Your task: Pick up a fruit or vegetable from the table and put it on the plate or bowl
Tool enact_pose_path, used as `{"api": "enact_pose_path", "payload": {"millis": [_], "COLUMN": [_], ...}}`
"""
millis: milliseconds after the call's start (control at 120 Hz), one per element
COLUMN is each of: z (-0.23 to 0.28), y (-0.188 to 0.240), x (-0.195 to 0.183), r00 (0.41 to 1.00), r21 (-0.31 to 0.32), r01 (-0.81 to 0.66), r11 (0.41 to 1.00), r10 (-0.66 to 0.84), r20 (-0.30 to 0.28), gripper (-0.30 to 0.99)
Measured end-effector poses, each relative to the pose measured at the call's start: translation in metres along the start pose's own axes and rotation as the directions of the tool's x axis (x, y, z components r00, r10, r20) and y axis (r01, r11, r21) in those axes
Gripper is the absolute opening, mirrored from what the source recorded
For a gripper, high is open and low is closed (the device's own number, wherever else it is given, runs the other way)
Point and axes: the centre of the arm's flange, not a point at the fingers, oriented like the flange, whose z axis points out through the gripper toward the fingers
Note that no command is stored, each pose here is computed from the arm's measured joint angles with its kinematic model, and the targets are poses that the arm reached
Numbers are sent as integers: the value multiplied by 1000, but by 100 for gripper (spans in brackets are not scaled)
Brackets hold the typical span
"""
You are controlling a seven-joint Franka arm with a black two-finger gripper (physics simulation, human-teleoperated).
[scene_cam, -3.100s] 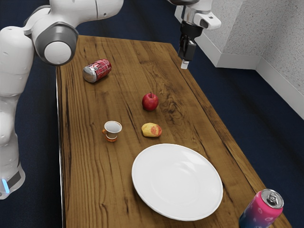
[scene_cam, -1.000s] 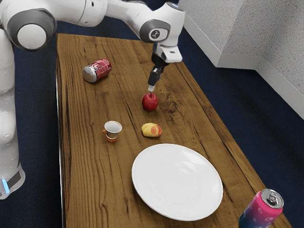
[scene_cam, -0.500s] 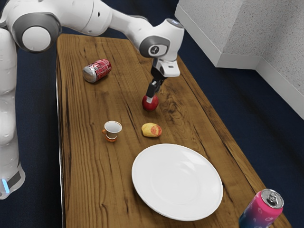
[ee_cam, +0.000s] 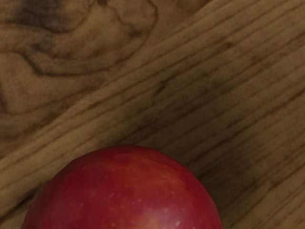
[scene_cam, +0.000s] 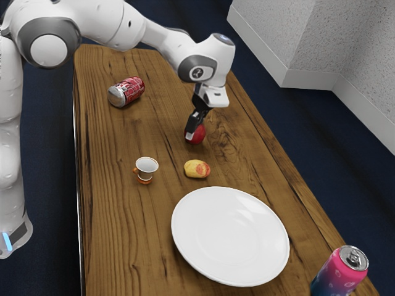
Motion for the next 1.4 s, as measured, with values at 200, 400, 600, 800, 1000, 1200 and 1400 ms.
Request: {"api": "enact_pose_path", "payload": {"millis": [200,400,600,800,1000,1200,1400], "z": [7,11,17,24,12,-76,-111], "y": [-5,-6,-7,-11,-16,-12,34], "x": [-2,-3,-3,-4,-5,8,36], "r00": [1000,1000,1000,999,999,996,994], "r21": [-3,-6,-12,-15,10,98,110], "r01": [7,7,8,32,51,49,-27], "r11": [1000,1000,1000,999,999,994,994], "r10": [-7,-7,-8,-32,-51,-41,38], "r20": [3,7,13,23,10,-81,-100], "gripper": [69,69,69,38,15,20,20]}}
